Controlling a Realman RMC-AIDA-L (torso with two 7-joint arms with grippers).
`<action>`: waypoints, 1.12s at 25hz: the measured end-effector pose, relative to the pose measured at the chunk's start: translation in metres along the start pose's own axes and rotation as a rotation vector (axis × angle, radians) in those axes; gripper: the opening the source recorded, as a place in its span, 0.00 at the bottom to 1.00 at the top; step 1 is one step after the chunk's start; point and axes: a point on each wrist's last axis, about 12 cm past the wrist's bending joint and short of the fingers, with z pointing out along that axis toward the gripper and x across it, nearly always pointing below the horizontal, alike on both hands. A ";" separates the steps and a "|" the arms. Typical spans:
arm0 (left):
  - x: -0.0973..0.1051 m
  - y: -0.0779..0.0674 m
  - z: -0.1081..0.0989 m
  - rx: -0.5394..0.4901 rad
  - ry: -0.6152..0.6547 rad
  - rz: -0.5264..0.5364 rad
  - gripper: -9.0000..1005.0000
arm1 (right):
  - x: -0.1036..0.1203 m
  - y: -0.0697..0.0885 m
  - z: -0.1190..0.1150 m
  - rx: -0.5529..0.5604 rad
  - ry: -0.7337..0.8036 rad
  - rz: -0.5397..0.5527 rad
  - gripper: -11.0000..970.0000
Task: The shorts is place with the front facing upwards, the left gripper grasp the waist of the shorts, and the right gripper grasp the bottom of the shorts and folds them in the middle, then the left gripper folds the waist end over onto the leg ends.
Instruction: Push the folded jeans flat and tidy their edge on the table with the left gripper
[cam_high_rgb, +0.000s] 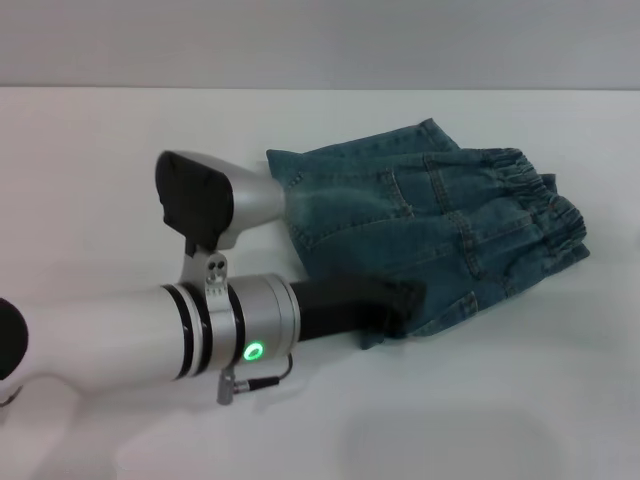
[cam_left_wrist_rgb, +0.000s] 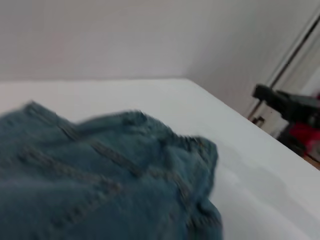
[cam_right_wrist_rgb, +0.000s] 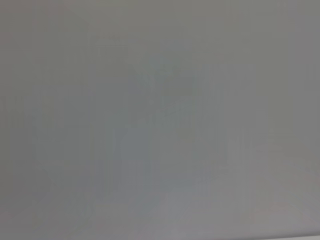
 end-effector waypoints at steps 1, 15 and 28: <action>0.002 -0.001 0.002 0.012 0.012 -0.012 0.06 | 0.000 0.000 0.000 -0.001 -0.001 0.000 0.01; 0.012 0.031 0.020 -0.040 0.103 -0.085 0.02 | -0.005 -0.001 0.000 0.005 -0.013 0.004 0.01; -0.001 0.056 0.021 -0.109 0.093 -0.079 0.04 | -0.006 -0.005 -0.009 0.022 -0.013 0.018 0.01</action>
